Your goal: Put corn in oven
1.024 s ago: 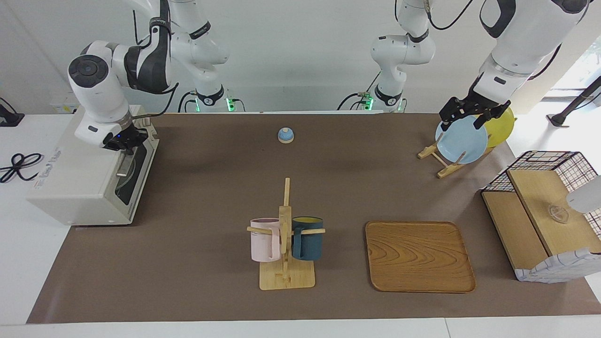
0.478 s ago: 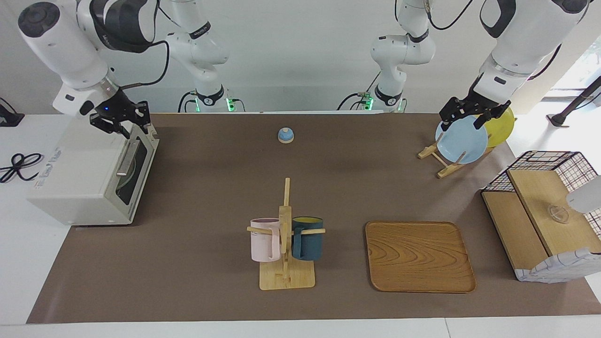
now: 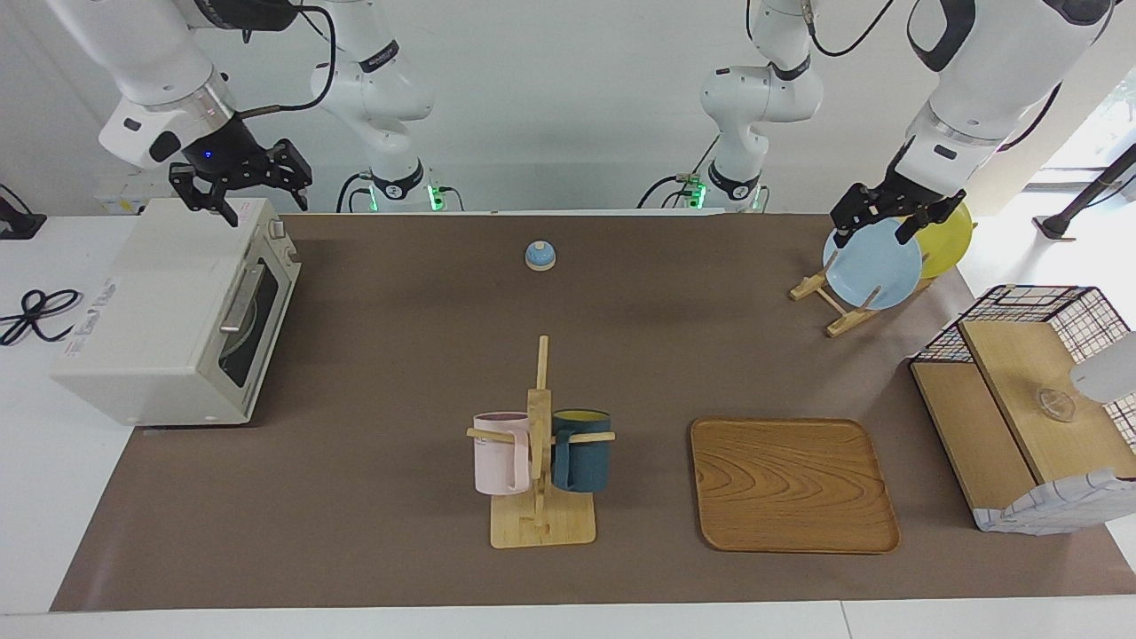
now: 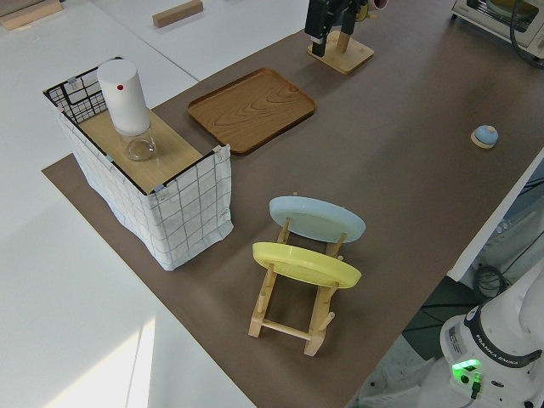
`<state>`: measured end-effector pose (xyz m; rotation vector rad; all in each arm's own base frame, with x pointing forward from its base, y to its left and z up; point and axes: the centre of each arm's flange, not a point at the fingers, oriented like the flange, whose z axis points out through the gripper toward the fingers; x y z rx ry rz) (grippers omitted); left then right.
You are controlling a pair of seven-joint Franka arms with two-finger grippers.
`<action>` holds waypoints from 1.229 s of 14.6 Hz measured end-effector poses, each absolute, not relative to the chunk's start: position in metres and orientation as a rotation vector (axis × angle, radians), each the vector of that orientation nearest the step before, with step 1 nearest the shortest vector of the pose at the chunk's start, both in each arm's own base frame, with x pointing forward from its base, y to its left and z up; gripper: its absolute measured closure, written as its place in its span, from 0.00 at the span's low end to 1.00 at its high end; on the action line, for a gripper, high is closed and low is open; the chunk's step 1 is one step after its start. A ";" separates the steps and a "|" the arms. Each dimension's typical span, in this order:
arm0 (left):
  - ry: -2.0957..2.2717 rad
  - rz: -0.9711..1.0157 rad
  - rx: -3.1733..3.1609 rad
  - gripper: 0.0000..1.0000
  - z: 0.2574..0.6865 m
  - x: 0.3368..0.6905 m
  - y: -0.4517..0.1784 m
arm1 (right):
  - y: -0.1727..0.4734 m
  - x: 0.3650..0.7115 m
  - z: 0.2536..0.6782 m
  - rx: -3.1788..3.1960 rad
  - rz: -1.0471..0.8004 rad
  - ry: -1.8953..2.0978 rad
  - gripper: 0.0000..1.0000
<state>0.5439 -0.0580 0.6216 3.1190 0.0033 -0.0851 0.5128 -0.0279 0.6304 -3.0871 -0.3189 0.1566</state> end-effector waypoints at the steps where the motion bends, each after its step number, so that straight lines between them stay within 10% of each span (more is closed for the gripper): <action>1: 0.003 -0.085 3.119 0.00 0.622 0.544 -0.058 | -0.029 0.515 0.629 -3.094 0.161 -0.298 0.00; 18: 0.004 -0.085 3.119 0.00 0.622 0.544 -0.058 | -0.004 0.529 0.633 -3.111 0.219 -0.186 0.00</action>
